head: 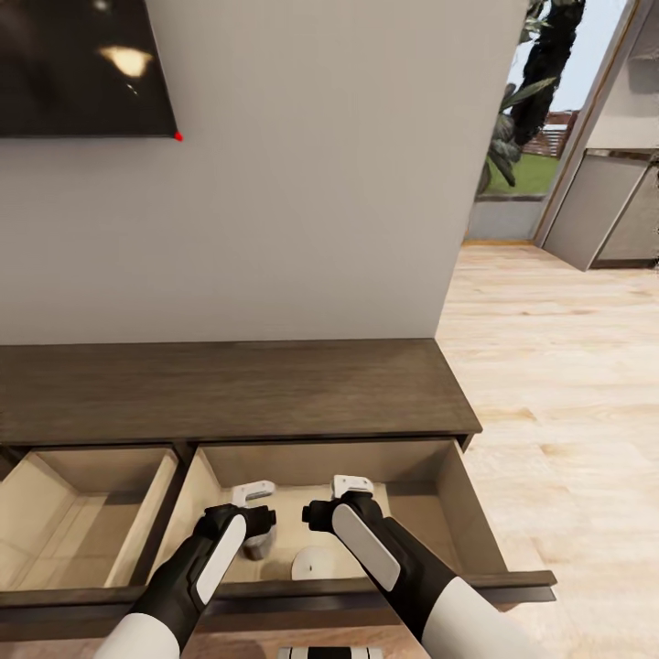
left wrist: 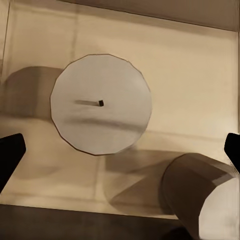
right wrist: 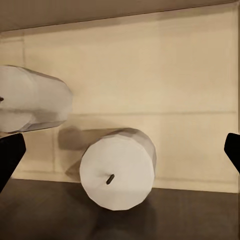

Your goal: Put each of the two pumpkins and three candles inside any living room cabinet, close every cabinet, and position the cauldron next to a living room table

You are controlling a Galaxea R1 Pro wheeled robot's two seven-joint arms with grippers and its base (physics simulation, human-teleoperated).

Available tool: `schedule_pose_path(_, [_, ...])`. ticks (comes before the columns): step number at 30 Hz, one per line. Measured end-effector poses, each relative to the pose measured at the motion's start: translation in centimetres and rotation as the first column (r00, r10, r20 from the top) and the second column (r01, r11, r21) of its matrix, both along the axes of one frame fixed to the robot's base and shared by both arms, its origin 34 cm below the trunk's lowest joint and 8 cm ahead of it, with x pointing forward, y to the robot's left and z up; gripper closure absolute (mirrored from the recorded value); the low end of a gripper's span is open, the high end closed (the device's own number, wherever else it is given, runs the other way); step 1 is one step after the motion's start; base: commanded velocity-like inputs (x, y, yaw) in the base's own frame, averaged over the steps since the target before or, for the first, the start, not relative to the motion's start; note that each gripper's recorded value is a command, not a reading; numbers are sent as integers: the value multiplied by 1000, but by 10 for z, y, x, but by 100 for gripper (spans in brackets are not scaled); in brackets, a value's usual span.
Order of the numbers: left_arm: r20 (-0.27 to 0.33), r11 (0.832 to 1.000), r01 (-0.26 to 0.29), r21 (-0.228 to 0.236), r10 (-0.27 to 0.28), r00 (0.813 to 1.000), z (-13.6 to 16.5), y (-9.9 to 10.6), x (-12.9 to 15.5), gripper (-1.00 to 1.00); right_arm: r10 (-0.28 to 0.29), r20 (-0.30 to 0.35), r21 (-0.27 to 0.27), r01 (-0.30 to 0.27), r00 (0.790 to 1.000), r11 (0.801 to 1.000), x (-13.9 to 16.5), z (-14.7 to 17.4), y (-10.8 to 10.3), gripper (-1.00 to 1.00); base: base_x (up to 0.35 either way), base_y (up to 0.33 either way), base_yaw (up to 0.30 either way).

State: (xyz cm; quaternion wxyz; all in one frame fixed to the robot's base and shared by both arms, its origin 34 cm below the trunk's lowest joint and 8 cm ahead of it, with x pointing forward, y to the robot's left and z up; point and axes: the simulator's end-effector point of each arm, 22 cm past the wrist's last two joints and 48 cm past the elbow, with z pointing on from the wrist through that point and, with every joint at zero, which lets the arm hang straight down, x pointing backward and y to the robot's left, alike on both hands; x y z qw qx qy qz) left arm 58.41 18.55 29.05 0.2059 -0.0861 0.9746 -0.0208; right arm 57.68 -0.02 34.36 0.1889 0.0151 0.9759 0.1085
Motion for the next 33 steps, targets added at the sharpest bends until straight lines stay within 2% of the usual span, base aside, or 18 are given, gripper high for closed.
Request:
schedule_pose_path(11, [40, 1000, 3, 1, -3, 999, 24, -1, 8, -100, -4, 47, 1, 4, 999, 1000, 7, 24, 0, -100, 0, 0, 0])
schedule_pose_path(33, [39, 1000, 3, 0, -3, 999, 73, -1, 21, -100, -6, 43, 4, 5, 999, 1000, 20, 72, 0, -100, -40, 0, 0])
